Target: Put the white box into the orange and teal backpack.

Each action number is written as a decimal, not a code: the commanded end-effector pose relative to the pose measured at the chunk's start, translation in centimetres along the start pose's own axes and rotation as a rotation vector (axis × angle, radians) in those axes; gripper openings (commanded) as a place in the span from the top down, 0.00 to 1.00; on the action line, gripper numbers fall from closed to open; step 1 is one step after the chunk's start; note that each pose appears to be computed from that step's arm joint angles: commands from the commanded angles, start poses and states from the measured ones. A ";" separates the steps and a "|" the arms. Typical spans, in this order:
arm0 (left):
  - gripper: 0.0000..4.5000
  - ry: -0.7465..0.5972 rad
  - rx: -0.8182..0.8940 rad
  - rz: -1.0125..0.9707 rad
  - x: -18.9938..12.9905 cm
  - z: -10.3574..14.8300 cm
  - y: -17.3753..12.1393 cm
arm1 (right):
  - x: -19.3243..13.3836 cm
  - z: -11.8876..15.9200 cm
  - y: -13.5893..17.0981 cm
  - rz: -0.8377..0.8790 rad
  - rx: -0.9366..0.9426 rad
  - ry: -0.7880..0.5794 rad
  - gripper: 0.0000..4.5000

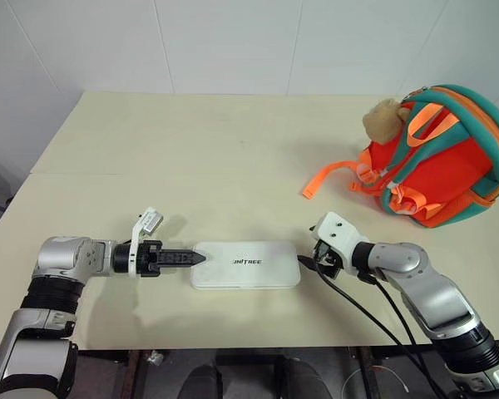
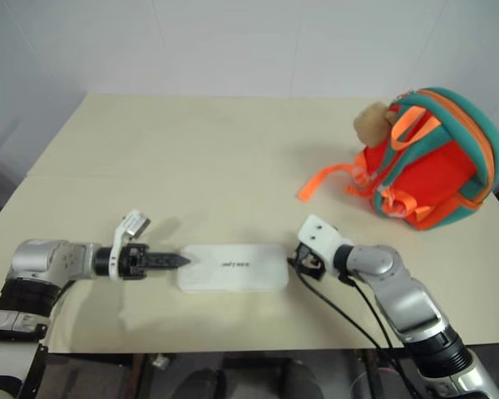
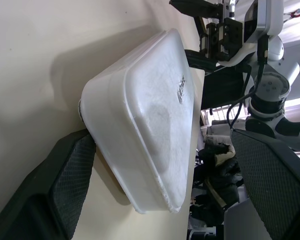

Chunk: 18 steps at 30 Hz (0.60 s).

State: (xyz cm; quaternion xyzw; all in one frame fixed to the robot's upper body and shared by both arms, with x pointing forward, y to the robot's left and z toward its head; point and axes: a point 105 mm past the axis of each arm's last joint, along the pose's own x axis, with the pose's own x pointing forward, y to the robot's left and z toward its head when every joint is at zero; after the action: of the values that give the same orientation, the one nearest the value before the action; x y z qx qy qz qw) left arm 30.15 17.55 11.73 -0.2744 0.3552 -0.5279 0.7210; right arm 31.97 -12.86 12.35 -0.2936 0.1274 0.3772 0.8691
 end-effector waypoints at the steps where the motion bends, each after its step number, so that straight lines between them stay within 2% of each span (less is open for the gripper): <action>1: 0.01 -0.034 0.007 -0.092 1.5 0.9 -1.7 | -0.1 1.8 0.3 0.015 -0.027 -0.076 0.00; 12: 0.01 -0.055 -0.013 -0.081 2.4 0.0 -2.1 | 0.0 1.7 0.2 0.009 -0.021 -0.076 0.00; 18: 0.01 -0.104 -0.006 -0.044 1.6 1.0 -1.6 | 0.0 1.7 0.0 0.007 -0.023 -0.078 0.00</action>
State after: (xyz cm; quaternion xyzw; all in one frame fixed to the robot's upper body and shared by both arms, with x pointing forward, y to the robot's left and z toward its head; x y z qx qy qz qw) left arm 29.94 15.19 11.95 -0.3119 0.3367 -0.5213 0.7194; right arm 31.98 -12.17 12.43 -0.2832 0.1176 0.3874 0.8694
